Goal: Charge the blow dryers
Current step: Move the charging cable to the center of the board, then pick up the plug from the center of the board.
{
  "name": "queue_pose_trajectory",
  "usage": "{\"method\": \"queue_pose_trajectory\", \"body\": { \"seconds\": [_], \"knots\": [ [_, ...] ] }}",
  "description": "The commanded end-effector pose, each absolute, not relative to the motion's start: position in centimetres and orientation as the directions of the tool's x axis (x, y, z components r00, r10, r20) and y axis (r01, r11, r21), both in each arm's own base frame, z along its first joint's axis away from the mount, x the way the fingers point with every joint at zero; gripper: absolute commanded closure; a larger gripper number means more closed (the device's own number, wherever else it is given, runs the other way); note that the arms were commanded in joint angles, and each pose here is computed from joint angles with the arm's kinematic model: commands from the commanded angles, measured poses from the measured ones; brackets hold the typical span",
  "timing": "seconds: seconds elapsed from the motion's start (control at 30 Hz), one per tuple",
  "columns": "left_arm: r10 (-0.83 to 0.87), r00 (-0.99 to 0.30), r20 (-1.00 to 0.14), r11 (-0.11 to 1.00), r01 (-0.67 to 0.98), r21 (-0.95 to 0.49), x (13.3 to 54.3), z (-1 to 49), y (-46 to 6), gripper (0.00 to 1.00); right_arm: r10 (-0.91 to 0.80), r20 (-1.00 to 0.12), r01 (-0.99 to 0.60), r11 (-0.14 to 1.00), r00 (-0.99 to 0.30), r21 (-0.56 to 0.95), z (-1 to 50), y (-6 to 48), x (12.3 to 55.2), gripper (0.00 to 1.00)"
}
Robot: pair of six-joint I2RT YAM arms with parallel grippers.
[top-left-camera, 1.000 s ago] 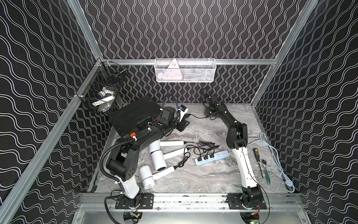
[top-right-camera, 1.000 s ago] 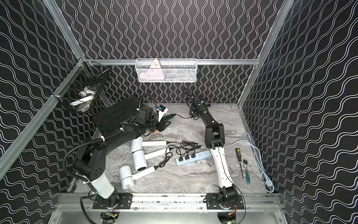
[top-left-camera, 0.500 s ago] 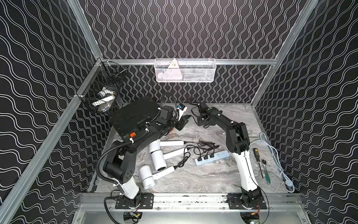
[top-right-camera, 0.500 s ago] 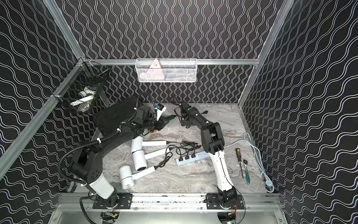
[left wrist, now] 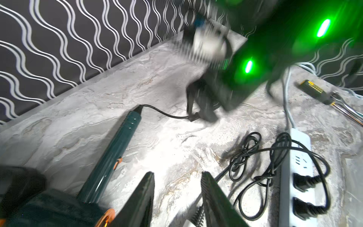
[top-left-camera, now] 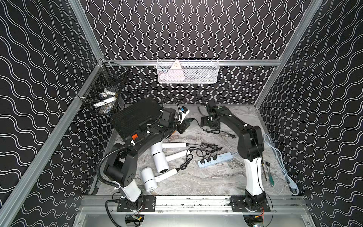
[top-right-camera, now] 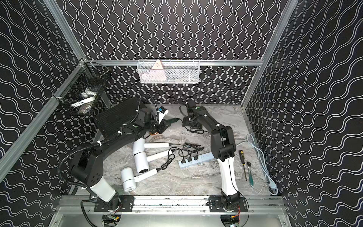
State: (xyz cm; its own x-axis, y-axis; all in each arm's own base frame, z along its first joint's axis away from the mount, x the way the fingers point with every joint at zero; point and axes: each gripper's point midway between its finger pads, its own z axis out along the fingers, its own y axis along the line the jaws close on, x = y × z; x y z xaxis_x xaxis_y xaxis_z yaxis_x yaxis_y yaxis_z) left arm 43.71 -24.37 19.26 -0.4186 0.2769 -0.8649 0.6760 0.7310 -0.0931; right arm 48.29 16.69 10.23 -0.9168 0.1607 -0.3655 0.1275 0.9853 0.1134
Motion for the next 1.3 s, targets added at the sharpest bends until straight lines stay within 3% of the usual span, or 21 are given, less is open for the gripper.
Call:
{"method": "queue_pose_trajectory", "body": {
  "seconds": [0.0,0.13,0.27,0.53,0.83,1.27],
  "knots": [
    [0.277,-0.383,-0.881,0.633,0.763,-0.133,43.3,19.5,-26.7,0.56,0.272,-0.416,0.198,0.957,-0.868,0.212,14.9,13.8,48.4,0.07],
    [0.331,-0.349,-0.877,0.474,0.865,-0.166,42.5,18.3,-31.6,0.57,0.323,-0.496,0.224,0.942,-0.806,0.25,19.2,10.1,47.0,0.06],
    [0.497,-0.256,-0.829,0.332,0.939,-0.091,42.0,15.1,-37.0,0.56,0.362,-0.486,0.262,0.929,-0.795,0.263,19.8,8.4,44.6,0.06],
    [0.63,-0.239,-0.739,0.222,0.967,-0.124,45.7,11.0,-41.6,0.46,0.397,-0.504,0.272,0.913,-0.767,0.305,20.6,7.1,40.1,0.05],
    [0.671,-0.184,-0.719,0.26,0.966,-0.004,48.7,6.2,-43.7,0.28,0.383,-0.523,0.259,0.919,-0.761,0.298,20.8,6.4,37.5,0.04],
    [0.707,-0.243,-0.664,0.373,0.926,0.058,51.1,3.0,-42.9,0.25,0.384,-0.481,0.226,0.908,-0.788,0.354,19.8,7.8,37.7,0.06]
  ]
}}
